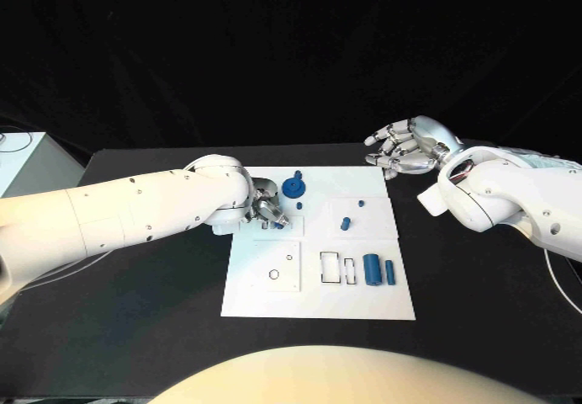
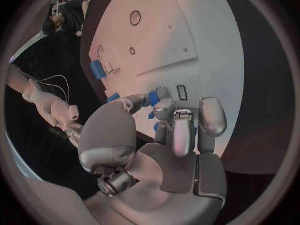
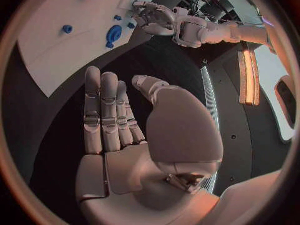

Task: Assemble the parts on the task board

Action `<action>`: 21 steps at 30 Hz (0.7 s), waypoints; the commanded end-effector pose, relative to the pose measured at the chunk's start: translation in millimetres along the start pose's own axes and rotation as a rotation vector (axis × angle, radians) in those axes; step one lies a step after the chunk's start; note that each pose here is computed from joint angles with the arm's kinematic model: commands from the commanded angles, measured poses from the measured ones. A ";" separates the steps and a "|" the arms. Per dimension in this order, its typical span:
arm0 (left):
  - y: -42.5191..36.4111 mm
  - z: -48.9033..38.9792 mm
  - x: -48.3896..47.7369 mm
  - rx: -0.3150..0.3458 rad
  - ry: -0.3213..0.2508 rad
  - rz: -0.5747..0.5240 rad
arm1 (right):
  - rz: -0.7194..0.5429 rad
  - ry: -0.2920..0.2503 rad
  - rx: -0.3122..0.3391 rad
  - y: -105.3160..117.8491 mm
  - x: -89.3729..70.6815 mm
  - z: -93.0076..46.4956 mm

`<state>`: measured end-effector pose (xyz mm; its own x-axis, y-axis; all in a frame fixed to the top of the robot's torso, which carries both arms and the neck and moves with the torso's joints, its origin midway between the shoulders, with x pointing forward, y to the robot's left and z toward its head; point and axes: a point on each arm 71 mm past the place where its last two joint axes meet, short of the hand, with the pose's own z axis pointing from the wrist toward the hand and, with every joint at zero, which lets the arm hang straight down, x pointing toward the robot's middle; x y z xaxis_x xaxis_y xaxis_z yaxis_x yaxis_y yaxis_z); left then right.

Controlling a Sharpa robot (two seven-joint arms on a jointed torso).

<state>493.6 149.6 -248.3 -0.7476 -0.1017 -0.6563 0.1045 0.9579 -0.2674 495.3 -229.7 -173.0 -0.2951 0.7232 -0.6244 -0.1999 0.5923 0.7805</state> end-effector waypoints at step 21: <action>8.9 3.9 20.1 -0.040 0.111 0.076 | -0.004 0.005 -0.008 0.2 -0.3 -0.6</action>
<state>493.1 149.8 -247.6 -0.7450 -0.0782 -0.6624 0.1240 0.9595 -0.2528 495.1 -230.6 -172.9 -0.2942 0.7234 -0.6246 -0.1990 0.5928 0.7803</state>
